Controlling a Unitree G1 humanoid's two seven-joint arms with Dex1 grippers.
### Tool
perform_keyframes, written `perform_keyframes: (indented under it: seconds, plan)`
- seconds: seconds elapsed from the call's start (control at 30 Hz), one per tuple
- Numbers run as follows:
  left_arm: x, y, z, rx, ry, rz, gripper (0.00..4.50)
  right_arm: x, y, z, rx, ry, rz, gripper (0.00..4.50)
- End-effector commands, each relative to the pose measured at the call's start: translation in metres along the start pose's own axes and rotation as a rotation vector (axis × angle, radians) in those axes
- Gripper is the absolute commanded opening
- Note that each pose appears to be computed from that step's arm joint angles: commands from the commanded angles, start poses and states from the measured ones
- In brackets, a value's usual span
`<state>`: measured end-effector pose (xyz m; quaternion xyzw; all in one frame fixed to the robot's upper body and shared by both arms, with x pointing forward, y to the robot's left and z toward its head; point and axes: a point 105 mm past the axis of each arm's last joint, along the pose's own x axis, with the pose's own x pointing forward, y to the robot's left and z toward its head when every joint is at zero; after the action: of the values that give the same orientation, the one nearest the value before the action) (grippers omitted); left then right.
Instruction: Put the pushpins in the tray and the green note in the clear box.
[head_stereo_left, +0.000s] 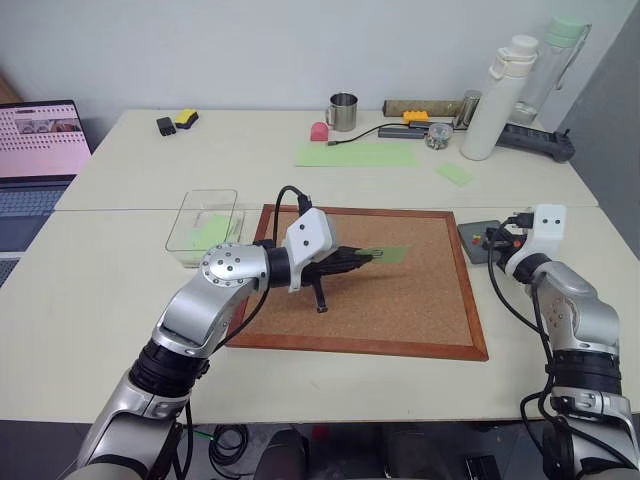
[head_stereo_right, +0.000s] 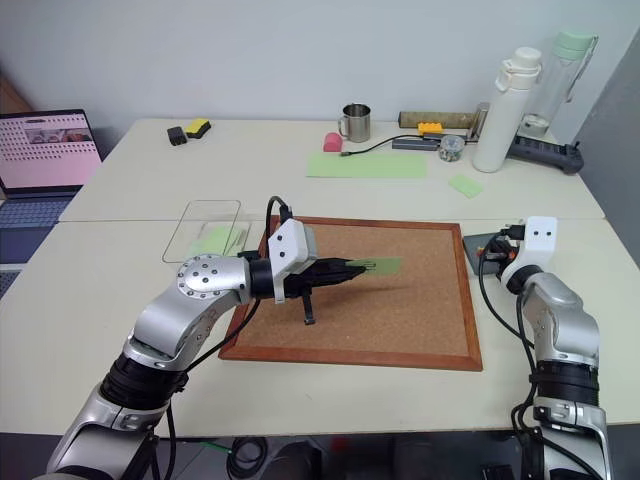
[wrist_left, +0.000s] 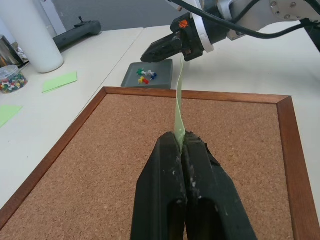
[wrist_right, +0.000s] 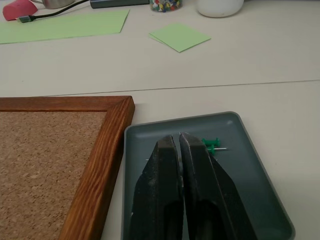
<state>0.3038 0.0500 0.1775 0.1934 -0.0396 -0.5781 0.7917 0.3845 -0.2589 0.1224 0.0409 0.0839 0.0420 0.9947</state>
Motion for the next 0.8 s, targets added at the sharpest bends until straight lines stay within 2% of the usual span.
perform_keyframes:
  seconds: [0.03, 0.1, 0.3, 0.4, 0.47, 0.57, 0.7, 0.8]
  plan:
    - [-0.002, 0.001, 0.009, 0.039, -0.027, 0.003, 0.0, 0.002, -0.007, 0.022, -0.009, -0.069, 0.007, 0.87]
    - [-0.002, 0.0, 0.009, 0.039, -0.027, 0.003, 0.0, 0.004, -0.008, 0.022, -0.007, -0.068, 0.012, 1.4]
    - [-0.002, 0.003, 0.009, 0.043, -0.026, 0.015, 0.0, 0.003, -0.01, 0.022, -0.012, -0.071, 0.006, 2.6]
    - [-0.004, 0.008, 0.01, 0.008, -0.041, 0.042, 0.0, 0.001, -0.007, 0.033, -0.037, -0.116, 0.025, 3.3]
    - [-0.009, 0.017, 0.012, -0.028, -0.052, 0.087, 0.0, -0.004, 0.003, 0.046, -0.08, -0.172, 0.087, 3.3]
    - [-0.029, 0.045, 0.014, -0.091, -0.06, 0.244, 0.0, -0.02, 0.039, 0.06, -0.16, -0.22, 0.297, 3.3]
    - [-0.084, 0.093, 0.001, -0.131, -0.005, 0.622, 0.0, -0.066, 0.113, 0.067, -0.189, -0.196, 0.746, 3.3]
    - [-0.126, 0.114, -0.018, -0.13, 0.092, 0.877, 0.0, -0.09, 0.143, 0.071, -0.165, -0.147, 0.93, 3.3]
